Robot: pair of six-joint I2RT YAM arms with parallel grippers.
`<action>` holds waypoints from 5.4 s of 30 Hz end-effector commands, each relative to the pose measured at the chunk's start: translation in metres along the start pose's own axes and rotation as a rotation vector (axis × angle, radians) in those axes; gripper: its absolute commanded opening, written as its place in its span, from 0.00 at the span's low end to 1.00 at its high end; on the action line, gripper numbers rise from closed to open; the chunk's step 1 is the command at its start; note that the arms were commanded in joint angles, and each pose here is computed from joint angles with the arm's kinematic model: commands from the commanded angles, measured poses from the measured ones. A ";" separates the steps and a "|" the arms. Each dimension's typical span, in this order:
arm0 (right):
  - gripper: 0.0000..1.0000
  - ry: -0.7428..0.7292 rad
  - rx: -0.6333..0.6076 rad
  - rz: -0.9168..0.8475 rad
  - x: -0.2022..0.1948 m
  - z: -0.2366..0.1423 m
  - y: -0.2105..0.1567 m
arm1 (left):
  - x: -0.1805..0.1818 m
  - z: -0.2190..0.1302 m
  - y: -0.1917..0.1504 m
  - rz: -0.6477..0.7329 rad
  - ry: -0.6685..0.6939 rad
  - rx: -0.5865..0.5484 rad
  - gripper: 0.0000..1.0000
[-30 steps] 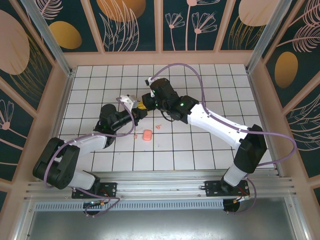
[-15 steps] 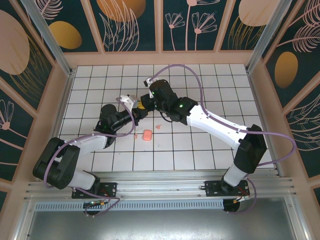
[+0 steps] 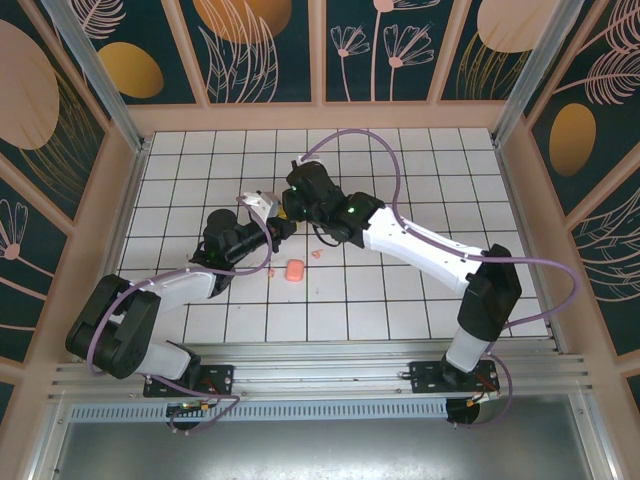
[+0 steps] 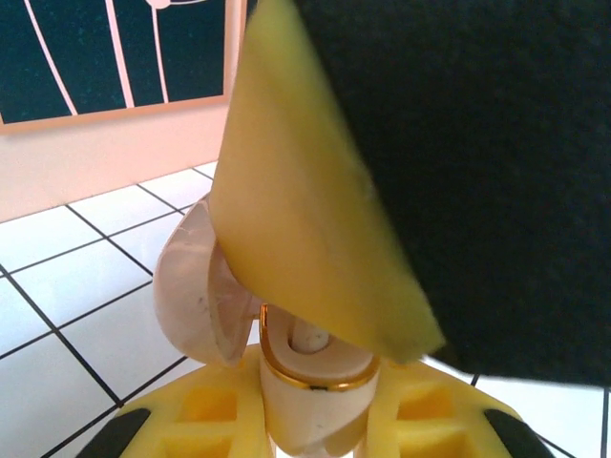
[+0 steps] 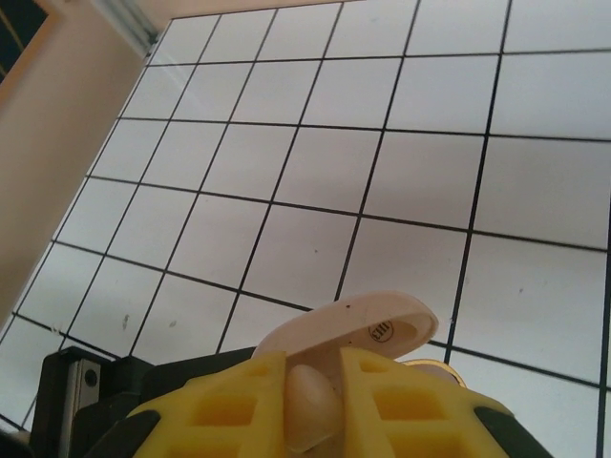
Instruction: Insert the wireless bluetooth earbuds into the charging case
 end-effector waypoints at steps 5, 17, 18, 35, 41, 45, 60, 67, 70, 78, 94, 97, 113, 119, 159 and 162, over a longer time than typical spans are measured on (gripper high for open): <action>0.18 -0.136 0.126 0.166 -0.015 0.004 -0.042 | 0.003 -0.003 0.052 0.099 0.061 -0.161 0.14; 0.20 -0.121 0.155 0.213 -0.010 0.006 -0.045 | 0.003 -0.004 0.052 0.107 0.074 -0.157 0.14; 0.21 -0.121 0.155 0.211 -0.009 0.006 -0.045 | 0.003 -0.004 0.052 0.108 0.072 -0.159 0.14; 0.32 -0.070 0.075 0.229 -0.005 -0.010 -0.020 | 0.000 -0.005 0.052 0.115 0.069 -0.151 0.14; 0.35 -0.062 0.055 0.232 -0.005 -0.014 -0.012 | -0.001 -0.006 0.051 0.126 0.071 -0.150 0.14; 0.36 -0.053 0.044 0.232 -0.004 -0.016 -0.009 | -0.001 -0.006 0.051 0.130 0.071 -0.147 0.14; 0.39 -0.030 0.012 0.234 -0.005 -0.024 0.000 | -0.002 -0.004 0.042 0.108 0.054 -0.124 0.14; 0.39 -0.023 0.025 0.242 -0.010 -0.020 -0.002 | 0.000 -0.006 0.031 0.089 0.064 -0.106 0.13; 0.40 -0.021 0.028 0.245 -0.011 -0.019 -0.002 | 0.001 -0.006 0.030 0.089 0.064 -0.106 0.13; 0.42 -0.026 0.032 0.246 -0.012 -0.019 -0.003 | 0.000 -0.004 0.032 0.093 0.057 -0.105 0.13; 0.46 -0.036 0.015 0.260 -0.019 -0.024 0.001 | 0.000 -0.002 0.030 0.088 0.055 -0.096 0.13; 0.46 -0.030 0.011 0.260 -0.018 -0.025 0.002 | 0.000 -0.002 0.030 0.091 0.054 -0.094 0.13; 0.48 -0.017 -0.008 0.269 -0.018 -0.031 0.005 | -0.002 -0.002 0.030 0.096 0.043 -0.091 0.13; 0.50 0.007 -0.029 0.284 -0.018 -0.037 0.007 | -0.002 -0.002 0.029 0.099 0.037 -0.087 0.13; 0.32 0.214 -0.015 0.294 -0.012 -0.043 0.024 | -0.012 -0.002 0.028 0.115 -0.011 -0.091 0.13; 0.30 0.215 -0.017 0.290 -0.011 -0.041 0.025 | -0.012 -0.001 0.028 0.116 -0.012 -0.091 0.13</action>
Point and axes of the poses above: each hand's point on the last joint's axis, 136 mm out from that joint toward the fingers, its own z axis out along the fingers, its own x axis along the line the jaws close on, y = z × x, the point moved 2 cm from there along -z, back along the fingers, and after that the axes turned 3 degrees about -z, right-handed, at the moved point
